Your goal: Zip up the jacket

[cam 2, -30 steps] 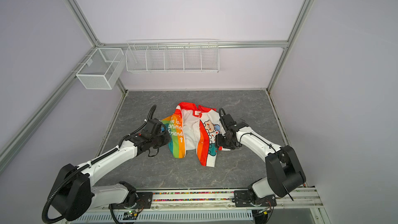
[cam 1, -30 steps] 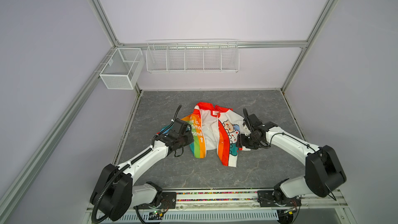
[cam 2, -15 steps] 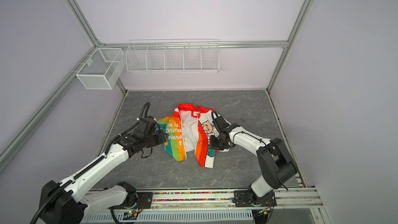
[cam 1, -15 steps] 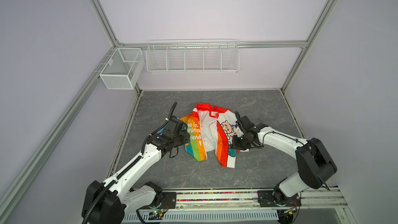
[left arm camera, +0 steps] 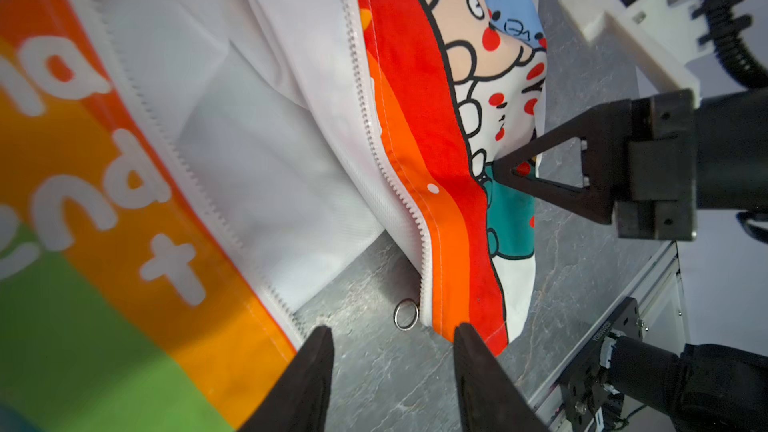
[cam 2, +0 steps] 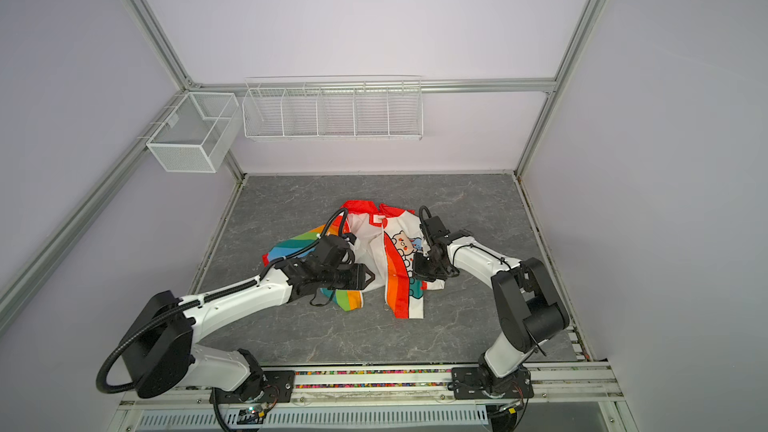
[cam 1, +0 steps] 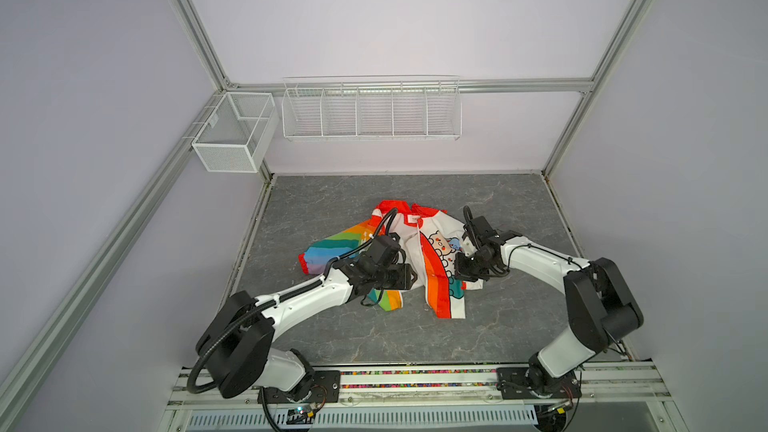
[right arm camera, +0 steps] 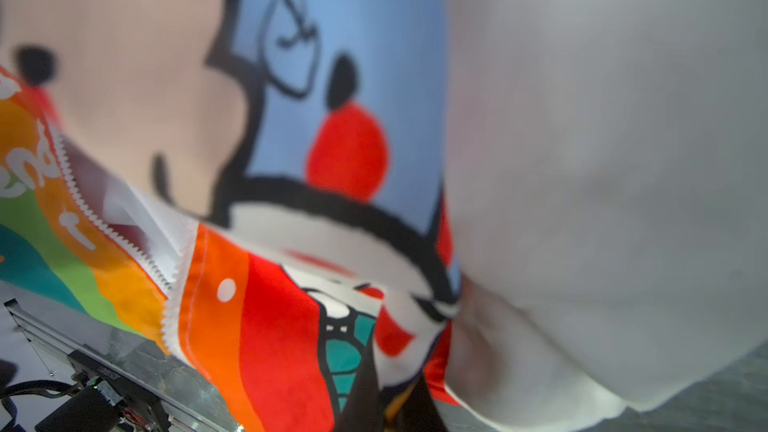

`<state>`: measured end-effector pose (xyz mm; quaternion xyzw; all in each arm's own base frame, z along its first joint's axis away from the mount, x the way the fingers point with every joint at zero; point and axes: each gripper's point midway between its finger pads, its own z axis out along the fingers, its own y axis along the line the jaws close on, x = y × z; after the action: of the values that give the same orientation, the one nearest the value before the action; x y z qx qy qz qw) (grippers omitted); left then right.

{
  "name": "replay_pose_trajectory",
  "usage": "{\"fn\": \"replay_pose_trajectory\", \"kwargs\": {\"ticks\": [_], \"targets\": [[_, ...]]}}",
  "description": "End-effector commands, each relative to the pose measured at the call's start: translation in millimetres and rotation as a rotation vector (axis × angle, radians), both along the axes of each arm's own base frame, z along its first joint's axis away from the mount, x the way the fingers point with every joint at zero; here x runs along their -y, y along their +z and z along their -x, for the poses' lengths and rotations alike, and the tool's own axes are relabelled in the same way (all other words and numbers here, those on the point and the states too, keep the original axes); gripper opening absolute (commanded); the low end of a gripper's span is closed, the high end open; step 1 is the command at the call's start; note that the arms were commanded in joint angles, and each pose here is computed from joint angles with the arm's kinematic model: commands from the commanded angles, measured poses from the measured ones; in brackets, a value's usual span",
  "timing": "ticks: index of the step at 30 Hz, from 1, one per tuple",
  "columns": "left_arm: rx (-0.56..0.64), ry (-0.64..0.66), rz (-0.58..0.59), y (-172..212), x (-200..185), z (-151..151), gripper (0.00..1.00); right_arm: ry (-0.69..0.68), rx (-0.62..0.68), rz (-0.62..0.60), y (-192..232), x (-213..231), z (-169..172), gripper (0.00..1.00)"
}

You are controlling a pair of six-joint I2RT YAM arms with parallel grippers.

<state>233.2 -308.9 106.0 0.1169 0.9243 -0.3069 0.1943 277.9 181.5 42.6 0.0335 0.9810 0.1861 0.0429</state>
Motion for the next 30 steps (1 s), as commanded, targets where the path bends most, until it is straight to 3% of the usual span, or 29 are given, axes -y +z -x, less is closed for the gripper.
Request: {"fn": "replay_pose_trajectory", "kwargs": {"ticks": [1, 16, 19, 25, 30], "targets": [[0.050, -0.066, 0.087, 14.4, 31.9, -8.7, 0.48, 0.010, -0.014, -0.029, -5.3, -0.9, -3.3, 0.07], [-0.031, -0.173, 0.104, -24.2, 81.6, 2.2, 0.42, 0.003, -0.019, -0.032, -12.2, 2.4, -10.5, 0.07], [-0.036, -0.179, 0.117, -23.6, 84.3, 4.4, 0.32, 0.005, -0.015, -0.035, -9.9, 1.9, -10.6, 0.07], [-0.007, -0.177, 0.139, -4.1, 85.9, 1.3, 0.01, 0.010, -0.001, -0.056, -1.0, -1.5, -12.5, 0.07], [0.027, -0.162, 0.080, 10.2, 81.4, -7.9, 0.00, 0.020, 0.016, -0.074, 10.3, -5.0, -14.5, 0.07]]}}
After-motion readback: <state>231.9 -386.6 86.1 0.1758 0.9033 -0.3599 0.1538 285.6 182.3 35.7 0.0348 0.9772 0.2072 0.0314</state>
